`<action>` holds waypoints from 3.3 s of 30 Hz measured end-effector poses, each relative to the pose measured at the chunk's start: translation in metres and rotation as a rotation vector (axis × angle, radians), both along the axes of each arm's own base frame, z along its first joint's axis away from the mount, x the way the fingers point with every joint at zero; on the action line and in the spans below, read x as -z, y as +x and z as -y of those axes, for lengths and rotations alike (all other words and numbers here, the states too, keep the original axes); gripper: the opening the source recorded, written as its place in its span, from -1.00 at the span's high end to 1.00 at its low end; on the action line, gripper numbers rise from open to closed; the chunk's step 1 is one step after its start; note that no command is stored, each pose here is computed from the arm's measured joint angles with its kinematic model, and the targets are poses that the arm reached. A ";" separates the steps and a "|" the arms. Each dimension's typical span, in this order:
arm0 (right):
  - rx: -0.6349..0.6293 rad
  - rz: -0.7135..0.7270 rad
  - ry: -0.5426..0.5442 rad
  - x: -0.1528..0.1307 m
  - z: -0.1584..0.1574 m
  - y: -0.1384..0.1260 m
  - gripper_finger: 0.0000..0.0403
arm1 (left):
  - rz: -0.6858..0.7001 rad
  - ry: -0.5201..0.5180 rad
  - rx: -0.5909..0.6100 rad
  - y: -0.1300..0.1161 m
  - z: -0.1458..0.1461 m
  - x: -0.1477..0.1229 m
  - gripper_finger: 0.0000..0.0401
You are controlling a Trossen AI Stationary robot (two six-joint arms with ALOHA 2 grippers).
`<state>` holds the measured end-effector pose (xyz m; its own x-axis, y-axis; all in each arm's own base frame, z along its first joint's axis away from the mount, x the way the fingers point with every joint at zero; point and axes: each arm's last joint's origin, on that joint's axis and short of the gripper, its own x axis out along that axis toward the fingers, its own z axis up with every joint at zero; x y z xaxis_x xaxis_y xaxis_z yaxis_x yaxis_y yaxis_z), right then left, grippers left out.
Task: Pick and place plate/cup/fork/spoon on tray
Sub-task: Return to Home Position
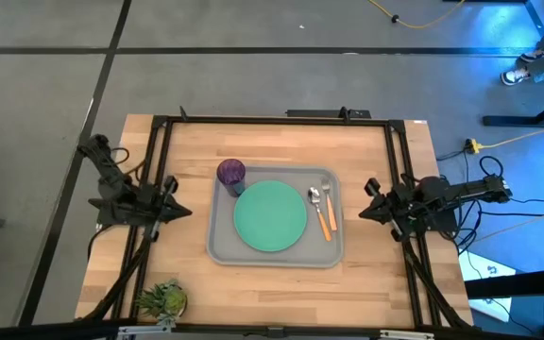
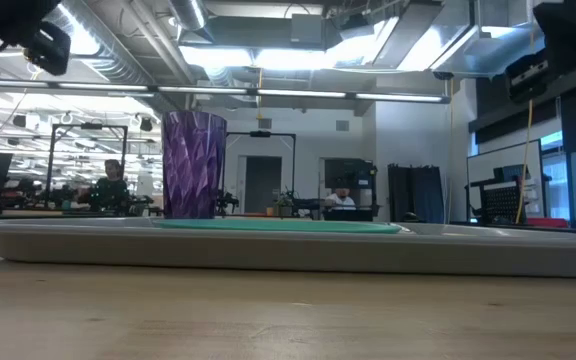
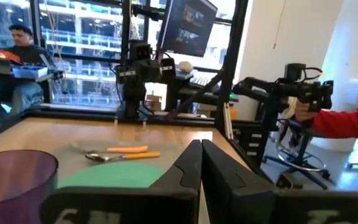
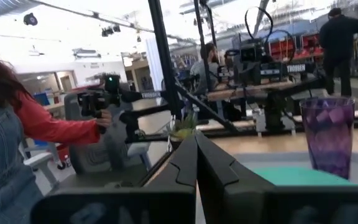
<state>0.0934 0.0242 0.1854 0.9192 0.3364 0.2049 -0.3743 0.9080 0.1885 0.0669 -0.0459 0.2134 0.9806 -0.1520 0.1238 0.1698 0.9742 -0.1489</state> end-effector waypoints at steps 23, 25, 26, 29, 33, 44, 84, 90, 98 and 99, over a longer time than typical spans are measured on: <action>0.001 -0.183 -0.047 0.018 0.000 0.002 0.99 | -0.029 0.093 0.077 0.008 0.011 0.039 1.00; 0.003 -0.178 -0.063 0.018 0.000 0.002 0.99 | -0.040 0.102 0.078 0.008 0.011 0.041 1.00; 0.006 -0.173 -0.076 0.018 0.000 0.002 0.99 | -0.040 0.102 0.079 0.008 0.011 0.041 1.00; 0.010 -0.162 -0.109 0.018 0.000 0.002 0.99 | -0.040 0.102 0.079 0.008 0.011 0.041 1.00; 0.005 -0.178 -0.061 0.018 0.000 0.002 0.95 | -0.041 0.102 0.079 0.008 0.011 0.041 1.00; -0.005 -0.207 0.017 0.018 0.000 0.002 0.90 | -0.037 0.129 0.073 0.008 0.011 0.041 1.00; -0.005 -0.206 0.017 0.018 0.000 0.002 0.89 | -0.038 0.130 0.071 0.008 0.011 0.041 1.00; -0.005 -0.206 0.017 0.018 0.000 0.002 0.89 | -0.038 0.130 0.071 0.008 0.011 0.041 1.00; -0.005 -0.206 0.016 0.018 0.000 0.002 0.90 | -0.038 0.130 0.071 0.008 0.011 0.041 1.00; -0.005 -0.206 0.017 0.018 0.000 0.002 0.90 | -0.038 0.130 0.071 0.008 0.011 0.041 1.00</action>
